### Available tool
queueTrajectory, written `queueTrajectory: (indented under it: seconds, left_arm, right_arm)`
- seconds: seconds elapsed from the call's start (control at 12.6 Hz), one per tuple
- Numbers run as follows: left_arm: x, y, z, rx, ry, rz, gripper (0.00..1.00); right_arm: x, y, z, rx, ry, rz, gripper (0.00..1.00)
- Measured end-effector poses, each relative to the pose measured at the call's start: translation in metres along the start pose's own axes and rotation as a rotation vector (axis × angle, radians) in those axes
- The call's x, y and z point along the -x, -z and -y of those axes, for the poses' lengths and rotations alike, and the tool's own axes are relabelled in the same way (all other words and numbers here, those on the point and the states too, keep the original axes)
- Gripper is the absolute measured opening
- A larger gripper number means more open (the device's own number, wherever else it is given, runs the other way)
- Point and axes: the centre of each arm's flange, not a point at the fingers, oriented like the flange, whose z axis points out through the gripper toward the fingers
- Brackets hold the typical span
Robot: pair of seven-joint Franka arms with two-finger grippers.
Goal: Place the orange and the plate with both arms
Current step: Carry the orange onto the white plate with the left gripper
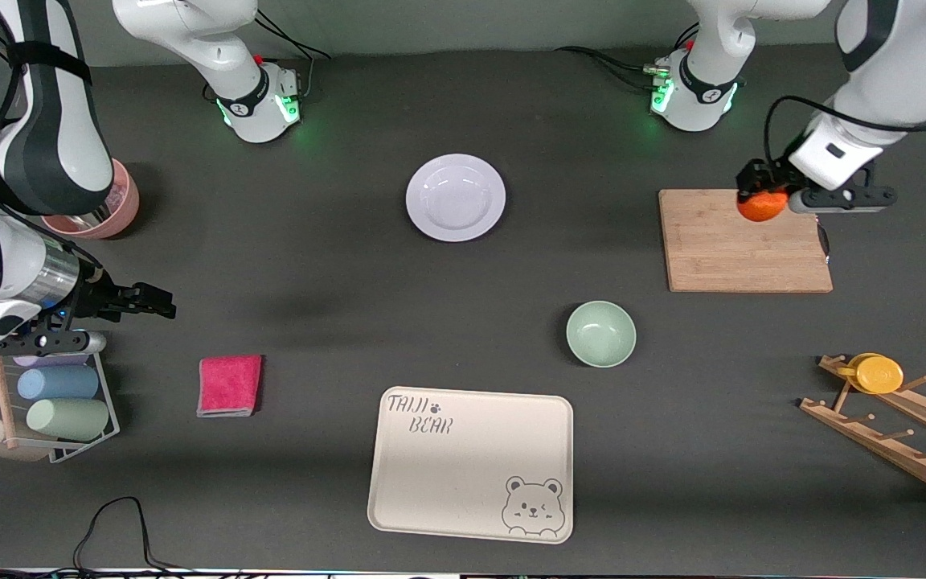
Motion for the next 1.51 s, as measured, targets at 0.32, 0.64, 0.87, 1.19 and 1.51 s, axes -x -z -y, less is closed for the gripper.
queueTrajectory:
  seconds: [0.32,0.64,0.87,1.19,1.51]
  left_arm:
    - [0.038,0.017,-0.087,0.061,0.044,-0.013,0.71]
    - [0.096,0.021,-0.207,0.053,0.08,-0.078,0.71]
    - [0.114,0.0,-0.257,0.074,0.12,-0.133,0.71]
    - [0.133,-0.04,-0.325,0.118,0.192,-0.115,0.71]
    - [0.168,-0.102,-0.384,0.12,0.255,-0.127,0.71]
  right_arm:
    - [-0.008,-0.005,0.004,-0.071,-0.03,0.001,1.0]
    - [-0.018,-0.041,0.012,-0.248,-0.114,0.051,1.0]
    - [-0.035,-0.073,0.013,-0.43,-0.219,0.085,1.0]
    - [-0.05,-0.133,0.022,-0.567,-0.231,0.137,1.0]
    - [-0.056,-0.181,0.035,-0.728,-0.26,0.199,1.0]
